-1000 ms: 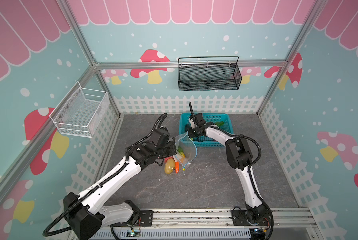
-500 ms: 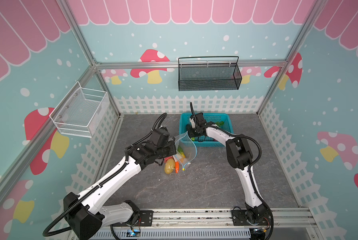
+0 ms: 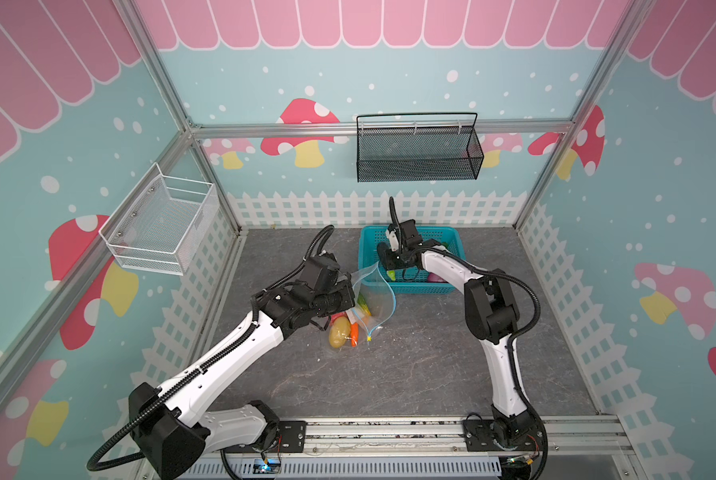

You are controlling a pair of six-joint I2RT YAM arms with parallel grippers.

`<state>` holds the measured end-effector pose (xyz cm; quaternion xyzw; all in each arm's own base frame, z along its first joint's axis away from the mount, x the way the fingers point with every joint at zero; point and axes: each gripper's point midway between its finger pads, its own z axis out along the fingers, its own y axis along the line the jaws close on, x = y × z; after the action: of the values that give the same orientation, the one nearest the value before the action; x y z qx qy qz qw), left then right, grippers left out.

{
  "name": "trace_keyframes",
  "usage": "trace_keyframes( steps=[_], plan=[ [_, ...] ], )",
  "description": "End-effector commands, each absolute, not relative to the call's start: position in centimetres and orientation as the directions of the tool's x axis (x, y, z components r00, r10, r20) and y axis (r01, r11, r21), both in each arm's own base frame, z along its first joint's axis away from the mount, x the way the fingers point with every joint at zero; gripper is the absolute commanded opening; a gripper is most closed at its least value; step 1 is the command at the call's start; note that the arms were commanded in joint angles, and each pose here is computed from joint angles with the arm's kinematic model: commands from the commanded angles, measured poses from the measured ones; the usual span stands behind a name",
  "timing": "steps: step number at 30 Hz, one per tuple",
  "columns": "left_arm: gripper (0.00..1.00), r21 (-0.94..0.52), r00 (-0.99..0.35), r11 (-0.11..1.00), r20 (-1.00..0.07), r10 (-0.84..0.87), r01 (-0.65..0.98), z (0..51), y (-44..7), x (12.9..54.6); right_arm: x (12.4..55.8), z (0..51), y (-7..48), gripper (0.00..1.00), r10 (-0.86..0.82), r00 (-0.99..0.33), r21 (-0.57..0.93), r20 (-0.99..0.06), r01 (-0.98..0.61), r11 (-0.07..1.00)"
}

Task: Place the food in the zip-top bag and seal the zipper
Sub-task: 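Close the right gripper on the dark eggplant and lift it, then carry the eggplant with the right gripper over the bag opening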

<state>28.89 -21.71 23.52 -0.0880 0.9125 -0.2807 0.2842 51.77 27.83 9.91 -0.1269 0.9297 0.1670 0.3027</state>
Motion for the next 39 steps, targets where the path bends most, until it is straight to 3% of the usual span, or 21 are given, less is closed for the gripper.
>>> trace_keyframes(
  steps=[1,19,39],
  plan=[
    [0.0,-0.586,-0.827,0.81,-0.447,-0.342,-0.019,23.3,-22.2,29.2,51.3,12.7,27.7,0.37,-0.132,-0.755,0.241,-0.642,-0.363,0.9],
    [0.0,-0.605,-0.825,0.794,-0.419,-0.38,-0.059,23.0,-22.9,30.2,45.9,19.6,24.6,0.37,-0.131,-0.725,0.265,-0.676,-0.405,0.875],
    [0.0,-0.643,-0.83,0.765,-0.406,-0.383,-0.038,23.7,-24.9,31.8,31.1,24.4,21.9,0.38,-0.229,-0.745,0.38,-0.627,-0.549,0.744]
  ],
)
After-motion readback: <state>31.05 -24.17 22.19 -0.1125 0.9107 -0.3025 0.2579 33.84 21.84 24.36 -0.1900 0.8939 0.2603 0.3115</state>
